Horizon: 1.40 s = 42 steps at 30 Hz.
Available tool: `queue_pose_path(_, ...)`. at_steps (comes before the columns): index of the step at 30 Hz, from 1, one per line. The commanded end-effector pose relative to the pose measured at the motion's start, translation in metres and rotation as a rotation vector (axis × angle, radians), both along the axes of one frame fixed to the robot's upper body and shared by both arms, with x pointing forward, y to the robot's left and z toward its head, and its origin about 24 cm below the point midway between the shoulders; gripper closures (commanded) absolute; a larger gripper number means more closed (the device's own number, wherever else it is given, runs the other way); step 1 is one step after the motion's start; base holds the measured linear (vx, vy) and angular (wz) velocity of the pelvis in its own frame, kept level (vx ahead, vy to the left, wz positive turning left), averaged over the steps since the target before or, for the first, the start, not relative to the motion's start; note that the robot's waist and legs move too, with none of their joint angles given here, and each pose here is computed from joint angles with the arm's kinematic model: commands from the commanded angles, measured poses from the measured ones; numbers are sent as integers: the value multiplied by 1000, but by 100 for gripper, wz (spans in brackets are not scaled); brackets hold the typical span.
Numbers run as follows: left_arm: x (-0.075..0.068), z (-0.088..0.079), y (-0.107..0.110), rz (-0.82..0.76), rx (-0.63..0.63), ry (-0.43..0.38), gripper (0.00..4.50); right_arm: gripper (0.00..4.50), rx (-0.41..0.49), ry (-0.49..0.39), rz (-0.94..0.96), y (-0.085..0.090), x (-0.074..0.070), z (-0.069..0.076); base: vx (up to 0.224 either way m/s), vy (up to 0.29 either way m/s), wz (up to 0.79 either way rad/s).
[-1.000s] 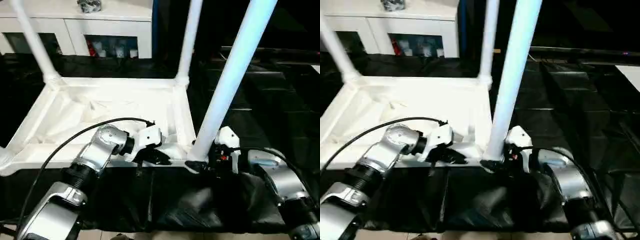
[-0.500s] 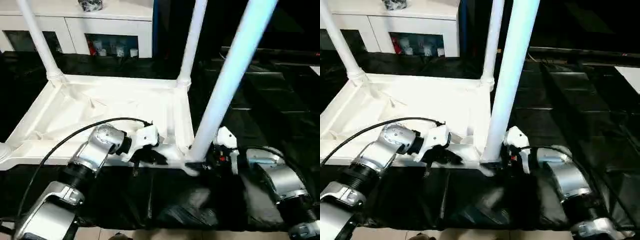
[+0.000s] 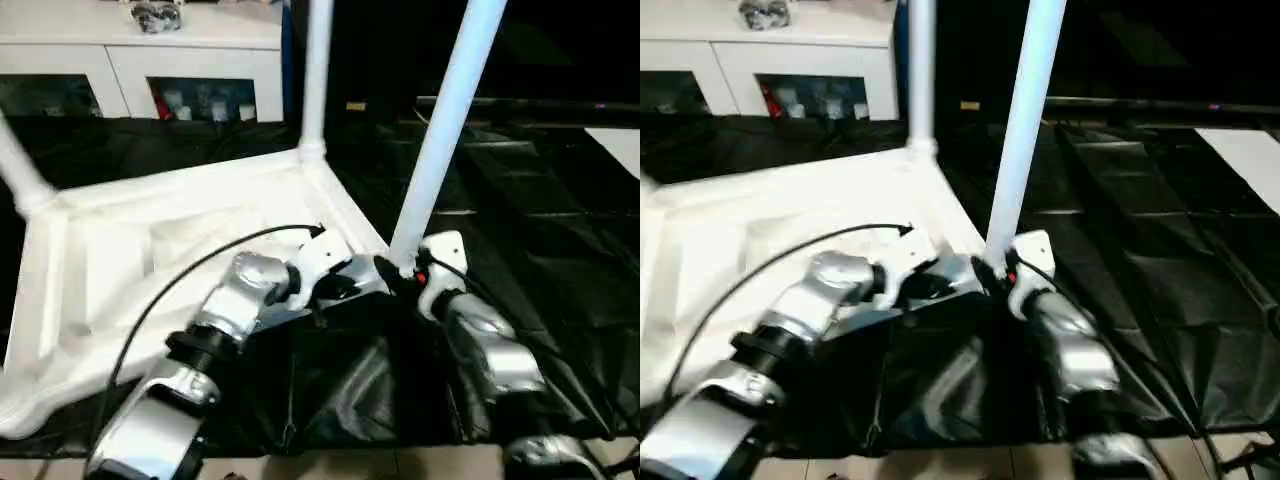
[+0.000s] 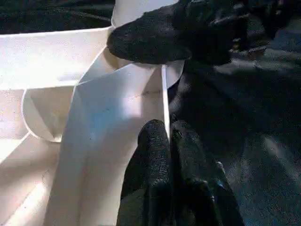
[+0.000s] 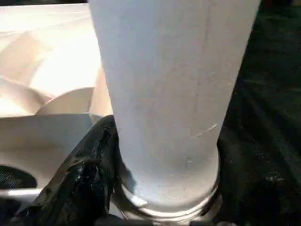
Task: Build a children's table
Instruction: Rotate leg to tighten
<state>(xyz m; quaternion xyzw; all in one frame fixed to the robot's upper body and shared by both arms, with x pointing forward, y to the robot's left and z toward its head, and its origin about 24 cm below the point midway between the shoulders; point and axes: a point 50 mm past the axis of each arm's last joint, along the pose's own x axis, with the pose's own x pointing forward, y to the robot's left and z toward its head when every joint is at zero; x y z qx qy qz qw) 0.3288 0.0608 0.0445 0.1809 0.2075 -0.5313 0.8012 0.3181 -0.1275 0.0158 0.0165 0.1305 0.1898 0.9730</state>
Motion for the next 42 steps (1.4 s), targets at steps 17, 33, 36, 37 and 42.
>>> queue_pose_path(17, -17, 4, 6, -330, -3, 9, 450, 33, -69, -19, 623, -21, -34, 18, 0, 0, 0)
queue_pose_path(33, -24, 16, 30, -543, 24, 41, 450, 112, -141, 100, 917, -38, -43, 28, 0, 0, 0)
queue_pose_path(36, -24, 15, 32, -560, 30, 53, 450, 131, -140, 115, 949, -37, -44, 28, 0, 0, 0)
queue_pose_path(37, -25, 15, 33, -558, 28, 55, 450, 152, -134, 118, 956, -36, -45, 27, 0, 0, 0)
queue_pose_path(42, -25, 13, 31, -531, 18, 64, 450, 171, -89, 122, 919, -32, -48, 24, 0, 0, 0)
